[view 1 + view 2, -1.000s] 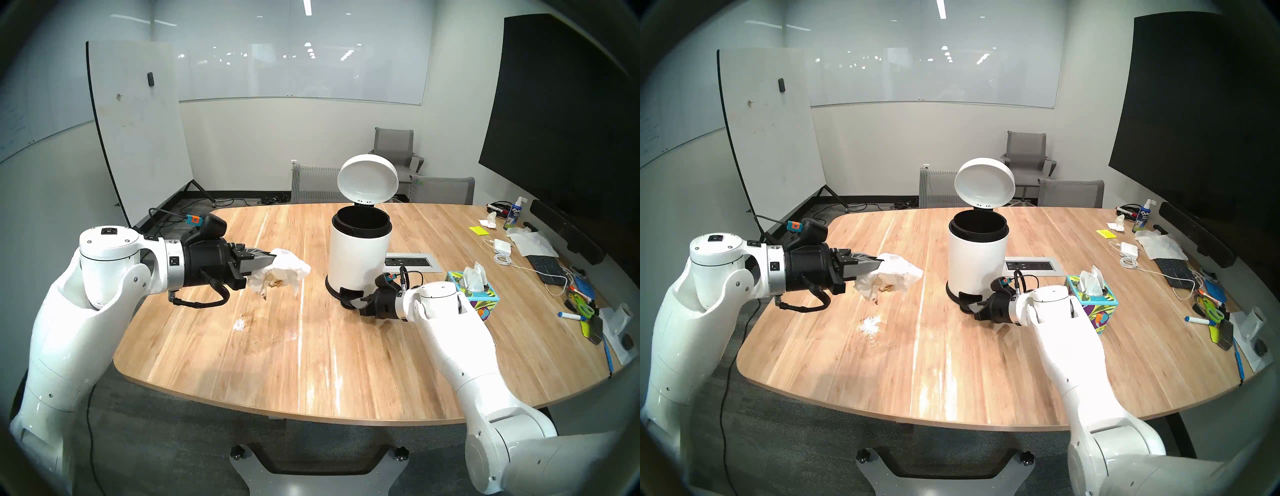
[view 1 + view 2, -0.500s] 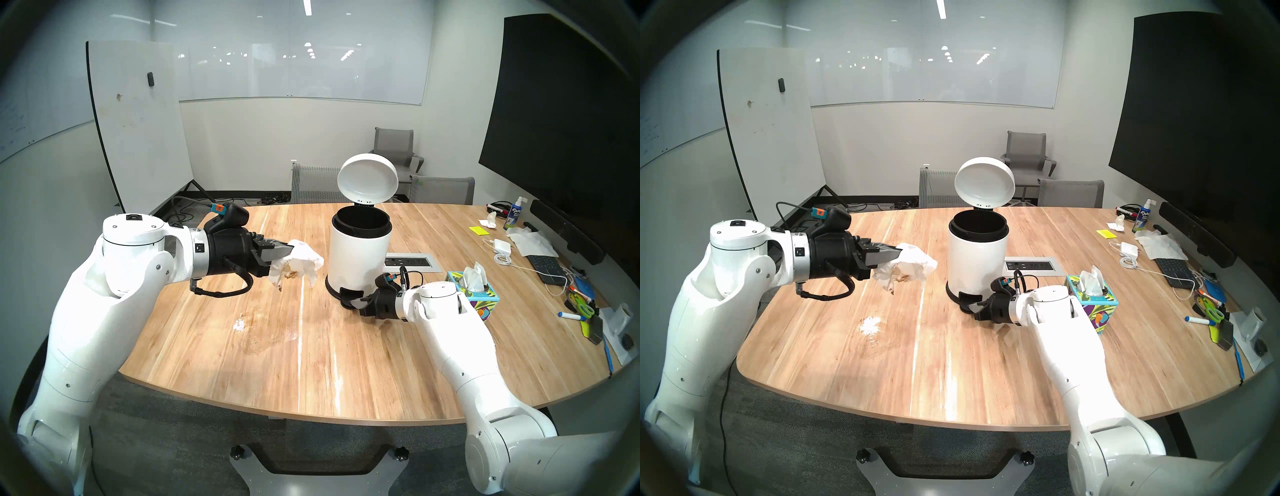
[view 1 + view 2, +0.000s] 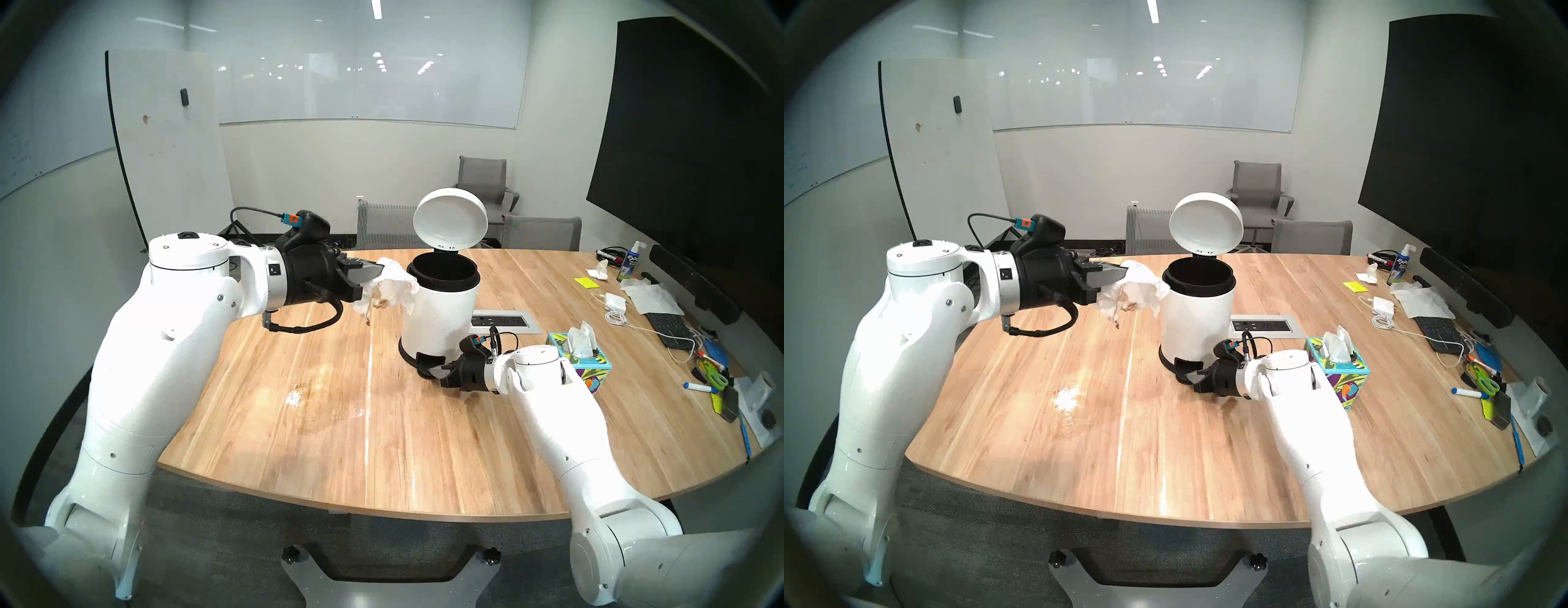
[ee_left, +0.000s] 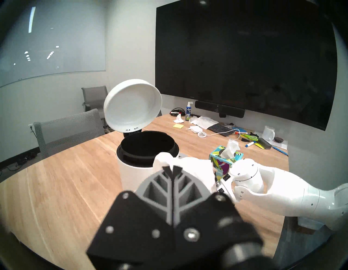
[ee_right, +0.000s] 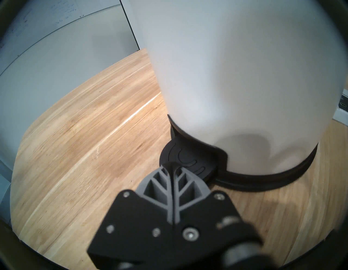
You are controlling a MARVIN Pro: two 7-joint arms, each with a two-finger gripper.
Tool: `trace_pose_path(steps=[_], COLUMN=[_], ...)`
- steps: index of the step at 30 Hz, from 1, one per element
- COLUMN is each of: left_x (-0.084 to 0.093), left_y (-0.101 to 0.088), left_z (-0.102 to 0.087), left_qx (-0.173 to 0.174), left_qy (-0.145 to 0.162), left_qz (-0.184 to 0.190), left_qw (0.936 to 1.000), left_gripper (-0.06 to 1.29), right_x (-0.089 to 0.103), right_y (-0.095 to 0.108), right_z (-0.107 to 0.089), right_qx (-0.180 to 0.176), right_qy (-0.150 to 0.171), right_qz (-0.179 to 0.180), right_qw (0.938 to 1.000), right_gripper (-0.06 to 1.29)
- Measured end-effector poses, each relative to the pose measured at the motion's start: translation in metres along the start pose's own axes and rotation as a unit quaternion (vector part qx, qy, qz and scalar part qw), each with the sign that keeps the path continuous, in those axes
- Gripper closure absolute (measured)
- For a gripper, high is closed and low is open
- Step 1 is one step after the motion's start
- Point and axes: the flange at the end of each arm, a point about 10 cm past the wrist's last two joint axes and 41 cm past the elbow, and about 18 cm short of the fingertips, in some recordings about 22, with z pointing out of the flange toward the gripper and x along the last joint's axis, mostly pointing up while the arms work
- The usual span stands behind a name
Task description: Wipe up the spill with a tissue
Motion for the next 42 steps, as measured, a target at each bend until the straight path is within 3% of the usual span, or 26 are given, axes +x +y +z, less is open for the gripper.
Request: trace_pose_path(steps=[30,42], left_x=[0.062,0.081], left_y=[0.013,0.017], left_z=[0.080,0.113], left_qx=[0.020,0.013], left_qy=[0.031,0.017], left_qz=[-0.009,-0.002], left_qw=[0.9993,0.9998], left_gripper=[1.25,1.25], right_x=[0.000,0.000], right_y=[0.000,0.000], right_z=[0.000,0.000], right_qx=[0.001,0.001], right_qy=[-0.001,-0.001], right_qz=[0.000,-0.001], right_qw=[1.0000,1.0000], right_gripper=[1.25,1.25])
